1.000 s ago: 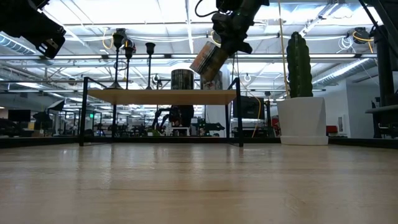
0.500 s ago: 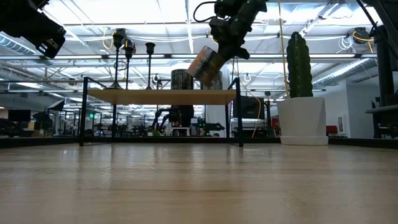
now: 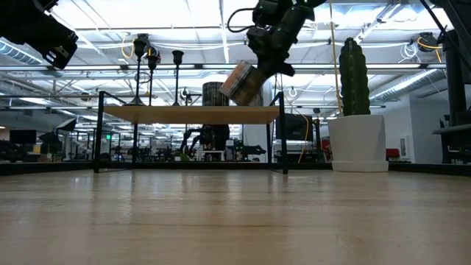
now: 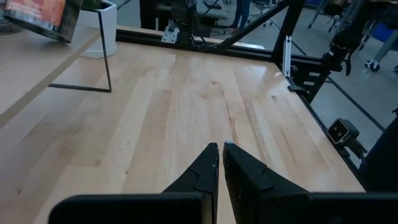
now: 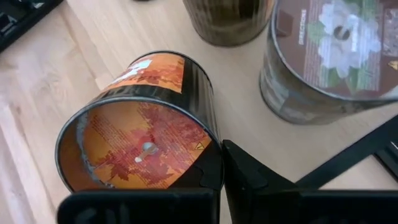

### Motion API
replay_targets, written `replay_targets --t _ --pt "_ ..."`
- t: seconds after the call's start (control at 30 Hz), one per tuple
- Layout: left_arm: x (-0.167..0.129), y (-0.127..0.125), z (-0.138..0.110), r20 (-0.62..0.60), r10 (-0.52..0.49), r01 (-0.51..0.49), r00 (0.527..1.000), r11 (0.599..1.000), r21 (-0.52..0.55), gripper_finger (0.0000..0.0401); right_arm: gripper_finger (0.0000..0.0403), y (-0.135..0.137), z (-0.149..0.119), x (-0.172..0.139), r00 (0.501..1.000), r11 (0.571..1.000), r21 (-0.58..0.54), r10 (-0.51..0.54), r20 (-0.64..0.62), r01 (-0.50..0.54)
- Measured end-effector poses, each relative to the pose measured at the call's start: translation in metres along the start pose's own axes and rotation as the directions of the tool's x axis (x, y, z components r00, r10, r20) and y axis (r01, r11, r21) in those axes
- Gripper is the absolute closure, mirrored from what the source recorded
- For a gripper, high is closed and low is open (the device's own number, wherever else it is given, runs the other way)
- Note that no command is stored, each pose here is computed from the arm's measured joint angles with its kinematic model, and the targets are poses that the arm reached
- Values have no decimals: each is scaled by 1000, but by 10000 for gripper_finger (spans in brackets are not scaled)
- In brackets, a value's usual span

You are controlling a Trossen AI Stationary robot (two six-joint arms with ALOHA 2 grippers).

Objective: Pick & Place candle stick holders
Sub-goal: Put the orange scented candle on the shelf

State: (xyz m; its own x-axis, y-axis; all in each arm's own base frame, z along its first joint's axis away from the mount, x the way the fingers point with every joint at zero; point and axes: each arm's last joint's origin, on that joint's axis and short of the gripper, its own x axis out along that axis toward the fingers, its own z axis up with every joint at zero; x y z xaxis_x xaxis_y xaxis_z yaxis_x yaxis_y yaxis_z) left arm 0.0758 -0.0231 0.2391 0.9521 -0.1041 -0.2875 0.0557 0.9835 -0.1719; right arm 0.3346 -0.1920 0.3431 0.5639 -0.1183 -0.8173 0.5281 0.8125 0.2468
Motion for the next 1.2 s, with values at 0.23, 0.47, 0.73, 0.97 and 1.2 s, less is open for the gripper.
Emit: replay_targets --t 0.23,0.47,0.73,0.97,1.2 --pt "0 0 0 0 0 0 1000 1000 0 373 403 0 3 2 999 1000 -8 4 41 -4" --pt "0 0 0 0 0 0 1000 1000 0 373 403 2 3 2 999 1000 -10 6 35 -5" --pt "0 0 0 0 0 0 1000 1000 0 373 392 3 3 2 999 1000 -18 11 41 -10" --pt "0 0 0 0 0 0 1000 1000 6 373 386 3 5 2 998 1000 -24 16 60 -14" --pt "0 0 0 -1 0 0 1000 1000 21 373 376 4 6 1 997 1000 -24 19 70 -17"
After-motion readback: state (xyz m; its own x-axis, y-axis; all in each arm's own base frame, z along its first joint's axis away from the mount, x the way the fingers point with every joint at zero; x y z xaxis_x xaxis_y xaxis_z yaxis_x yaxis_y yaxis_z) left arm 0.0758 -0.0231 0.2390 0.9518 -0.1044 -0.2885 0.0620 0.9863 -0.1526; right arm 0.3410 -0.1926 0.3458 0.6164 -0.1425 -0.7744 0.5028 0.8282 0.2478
